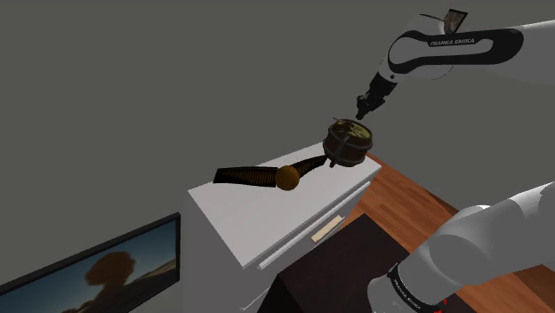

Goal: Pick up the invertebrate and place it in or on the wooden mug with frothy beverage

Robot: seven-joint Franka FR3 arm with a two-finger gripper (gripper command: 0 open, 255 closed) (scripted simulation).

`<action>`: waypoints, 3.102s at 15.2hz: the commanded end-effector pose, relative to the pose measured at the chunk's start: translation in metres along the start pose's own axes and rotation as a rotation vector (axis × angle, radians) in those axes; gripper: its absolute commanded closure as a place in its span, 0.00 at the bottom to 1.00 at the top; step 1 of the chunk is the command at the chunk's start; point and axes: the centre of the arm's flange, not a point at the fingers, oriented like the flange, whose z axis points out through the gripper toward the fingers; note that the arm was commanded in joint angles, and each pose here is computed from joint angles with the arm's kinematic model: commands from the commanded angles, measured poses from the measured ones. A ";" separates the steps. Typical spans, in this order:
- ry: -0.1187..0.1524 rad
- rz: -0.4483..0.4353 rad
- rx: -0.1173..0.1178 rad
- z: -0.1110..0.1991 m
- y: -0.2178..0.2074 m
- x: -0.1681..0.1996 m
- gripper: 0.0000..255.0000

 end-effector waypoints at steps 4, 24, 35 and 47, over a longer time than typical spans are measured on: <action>0.000 0.000 0.000 0.000 0.000 0.000 0.00; -0.015 -0.261 0.079 0.024 -0.046 -0.030 0.00; -0.015 -0.261 0.079 0.024 -0.046 -0.030 1.00; -0.015 -0.261 0.079 -0.038 -0.043 -0.019 1.00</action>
